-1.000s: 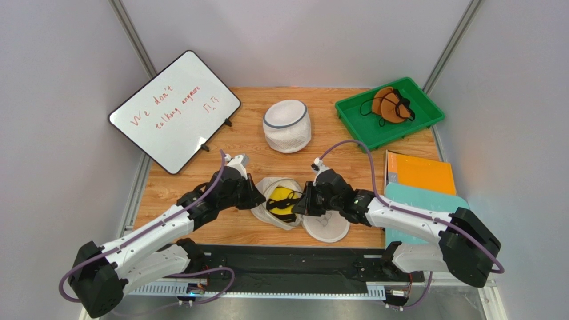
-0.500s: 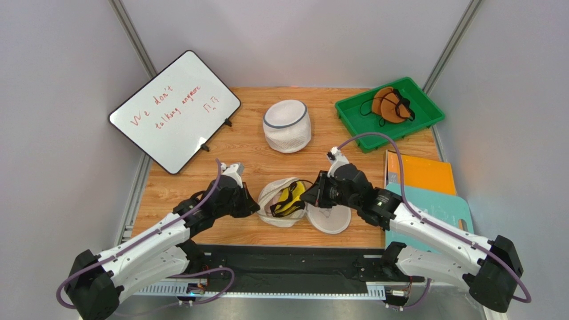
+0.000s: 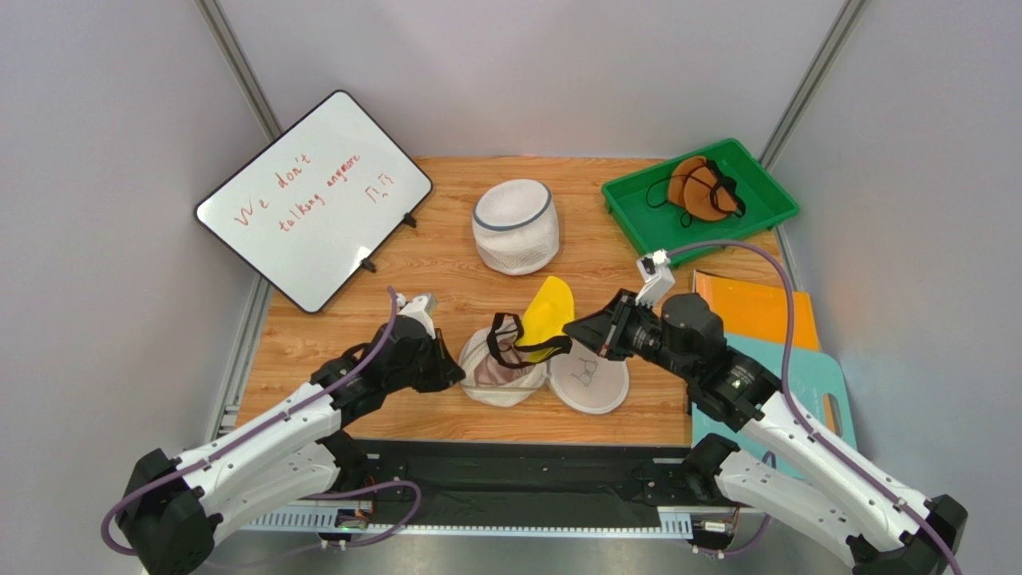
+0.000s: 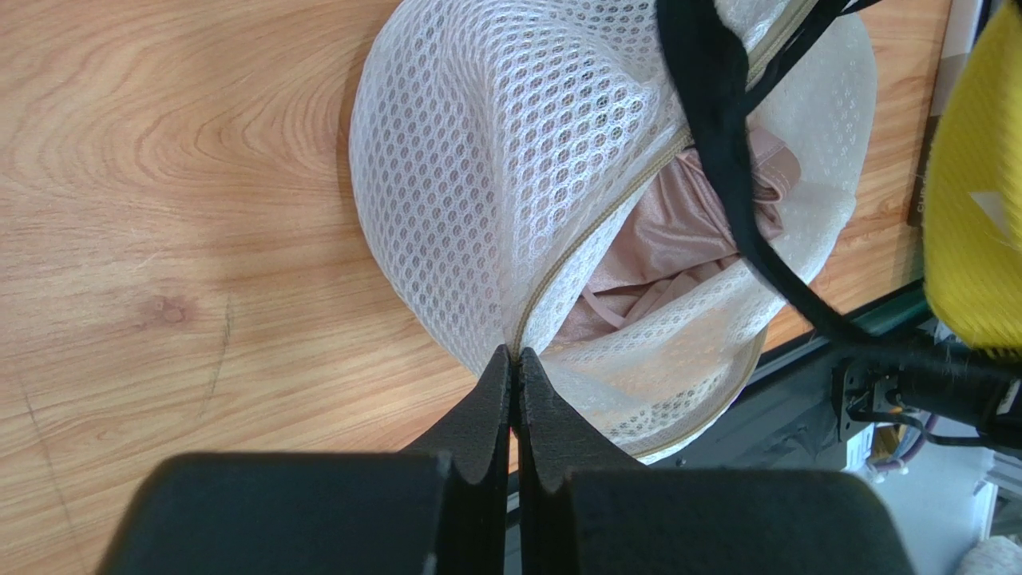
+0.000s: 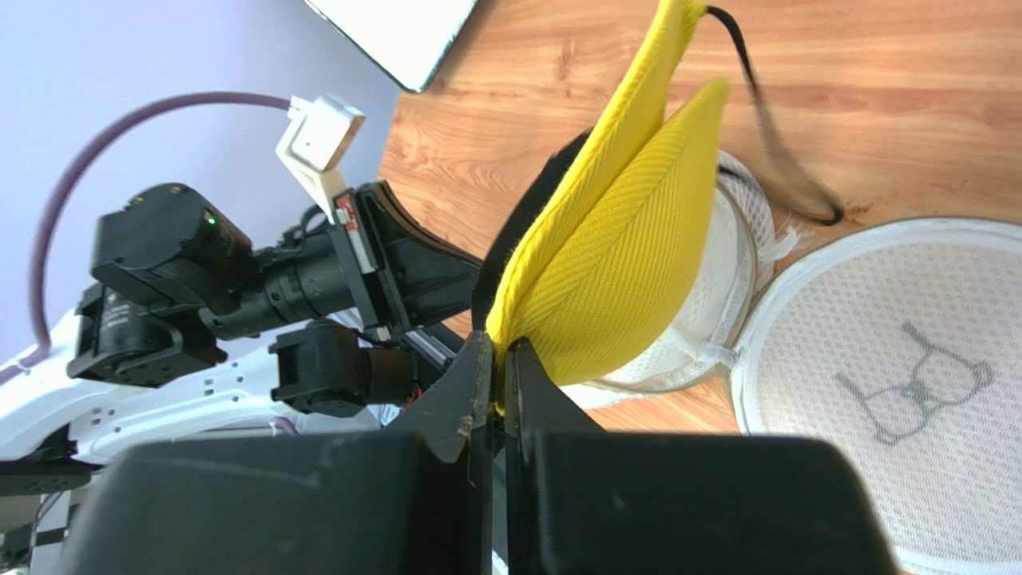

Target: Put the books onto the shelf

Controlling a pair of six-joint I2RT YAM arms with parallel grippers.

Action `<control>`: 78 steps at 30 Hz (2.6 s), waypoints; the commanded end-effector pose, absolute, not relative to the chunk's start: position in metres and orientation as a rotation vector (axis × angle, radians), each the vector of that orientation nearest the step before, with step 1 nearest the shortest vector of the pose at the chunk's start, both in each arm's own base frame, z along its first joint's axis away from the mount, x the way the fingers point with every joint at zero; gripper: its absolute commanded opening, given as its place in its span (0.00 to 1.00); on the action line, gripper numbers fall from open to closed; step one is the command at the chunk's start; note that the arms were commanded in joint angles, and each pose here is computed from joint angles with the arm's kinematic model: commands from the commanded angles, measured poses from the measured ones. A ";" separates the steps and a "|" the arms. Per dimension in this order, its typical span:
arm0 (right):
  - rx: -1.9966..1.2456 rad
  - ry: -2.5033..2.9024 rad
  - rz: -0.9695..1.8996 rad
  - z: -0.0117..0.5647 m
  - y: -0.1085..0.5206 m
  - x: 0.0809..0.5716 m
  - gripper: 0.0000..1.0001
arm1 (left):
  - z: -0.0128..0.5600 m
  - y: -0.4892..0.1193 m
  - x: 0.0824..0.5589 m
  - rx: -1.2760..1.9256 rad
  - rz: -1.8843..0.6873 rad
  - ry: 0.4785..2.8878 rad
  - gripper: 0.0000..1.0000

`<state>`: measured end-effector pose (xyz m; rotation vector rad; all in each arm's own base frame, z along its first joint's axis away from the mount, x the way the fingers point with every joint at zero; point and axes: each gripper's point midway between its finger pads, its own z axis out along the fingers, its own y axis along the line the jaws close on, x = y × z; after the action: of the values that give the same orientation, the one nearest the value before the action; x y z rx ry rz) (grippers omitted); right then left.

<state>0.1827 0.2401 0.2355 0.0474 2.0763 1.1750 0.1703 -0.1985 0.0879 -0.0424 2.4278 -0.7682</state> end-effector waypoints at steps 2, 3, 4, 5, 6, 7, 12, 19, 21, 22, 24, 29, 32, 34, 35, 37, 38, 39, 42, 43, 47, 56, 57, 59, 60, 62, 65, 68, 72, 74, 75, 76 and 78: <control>0.037 1.988 1.203 0.269 0.232 0.183 0.00 | 0.091 -0.198 0.171 -0.057 -0.767 2.419 0.00; 0.037 1.994 1.188 0.269 0.228 0.183 0.00 | 0.091 -0.198 0.171 -0.056 -0.769 2.419 0.00; 0.034 1.987 1.161 0.270 0.224 0.186 0.00 | 0.091 -0.198 0.170 -0.055 -0.770 2.420 0.00; 0.034 1.961 1.153 0.280 0.220 0.187 0.00 | 0.092 -0.197 0.171 -0.055 -0.768 2.417 0.00; 0.037 1.973 1.128 0.279 0.214 0.187 0.00 | 0.092 -0.197 0.171 -0.053 -0.767 2.417 0.00; 0.052 1.962 1.099 0.284 0.207 0.191 0.00 | 0.094 -0.198 0.171 -0.052 -0.771 2.414 0.00; 0.027 1.892 0.986 0.325 0.178 0.190 0.00 | 0.095 -0.197 0.171 -0.050 -0.769 2.408 0.00; 0.006 1.806 0.820 0.375 0.145 0.191 0.00 | 0.098 -0.197 0.172 -0.046 -0.769 2.406 0.00; 0.013 1.779 0.734 0.386 0.131 0.194 0.00 | 0.100 -0.197 0.172 -0.041 -0.768 2.404 0.00; 0.012 1.745 0.716 0.402 0.127 0.194 0.00 | 0.100 -0.198 0.172 -0.039 -0.768 2.403 0.00; 0.006 1.719 0.646 0.414 0.117 0.198 0.00 | 0.102 -0.198 0.173 -0.042 -0.771 2.398 0.00; -0.008 1.686 0.530 0.443 0.107 0.221 0.00 | 0.105 -0.200 0.173 -0.040 -0.786 2.389 0.00; -0.008 1.713 0.511 0.446 0.105 0.247 0.00 | 0.106 -0.200 0.173 -0.033 -0.787 2.387 0.00; 0.031 1.746 0.512 0.439 0.095 0.271 0.00 | 0.106 -0.199 0.173 -0.033 -0.781 2.389 0.00; 0.013 1.738 0.573 0.442 0.099 0.276 0.00 | 0.107 -0.198 0.173 -0.035 -0.780 2.385 0.00; 0.089 1.756 0.560 0.433 0.076 0.301 0.00 | 0.107 -0.198 0.173 -0.030 -0.775 2.385 0.00; 0.075 1.747 0.619 0.436 0.080 0.307 0.00 | 0.108 -0.198 0.173 -0.030 -0.777 2.382 0.00; 0.137 1.748 0.600 0.431 0.058 0.319 0.00 | 0.108 -0.197 0.173 -0.028 -0.777 2.382 0.00; 0.166 1.773 0.658 0.418 0.047 0.347 0.00 | 0.109 -0.197 0.173 -0.023 -0.771 2.383 0.00; 0.198 1.797 0.653 0.405 0.038 0.359 0.00 | 0.109 -0.197 0.173 -0.021 -0.771 2.381 0.00; 0.227 1.795 0.618 0.387 0.024 0.394 0.00 | 0.112 -0.198 0.175 -0.021 -0.773 2.377 0.00; 0.227 1.825 0.567 0.361 0.004 0.458 0.00 | 0.111 -0.198 0.175 -0.024 -0.769 2.386 0.00; 0.238 1.839 0.561 0.354 0.001 0.465 0.00 | 0.110 -0.198 0.174 -0.026 -0.766 2.390 0.00; 0.247 1.838 0.550 0.353 -0.005 0.471 0.00 | 0.110 -0.197 0.175 -0.027 -0.759 2.392 0.00; 0.263 1.848 0.545 0.347 -0.010 0.476 0.00 | 0.110 -0.197 0.175 -0.024 -0.760 2.394 0.00; 0.294 1.837 0.526 0.346 -0.022 0.484 0.00 | 0.110 -0.197 0.176 -0.025 -0.756 2.394 0.00; 0.328 1.845 0.525 0.335 -0.033 0.498 0.00 | 0.110 -0.197 0.177 -0.031 -0.755 2.398 0.00; 0.369 1.866 0.502 0.316 -0.050 0.515 0.00 | 0.109 -0.199 0.177 -0.035 -0.761 2.398 0.00; 0.387 1.910 0.537 0.286 -0.057 0.541 0.00 | 0.108 -0.198 0.176 -0.038 -0.755 2.405 0.00; 0.385 1.912 0.551 0.285 -0.057 0.548 0.00 | 0.109 -0.198 0.176 -0.039 -0.758 2.404 0.00; 0.396 1.928 0.555 0.275 -0.058 0.553 0.00 | 0.108 -0.198 0.176 -0.042 -0.755 2.407 0.00; 0.407 1.938 0.547 0.271 -0.060 0.554 0.00 | 0.107 -0.198 0.177 -0.047 -0.755 2.408 0.00; 0.449 1.967 0.519 0.256 -0.066 0.556 0.00 | 0.107 -0.199 0.178 -0.049 -0.757 2.407 0.00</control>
<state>0.5446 -0.0590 0.2397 0.4533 2.0142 0.5476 0.1679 -0.1949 0.0910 -0.0362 2.4469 -0.7449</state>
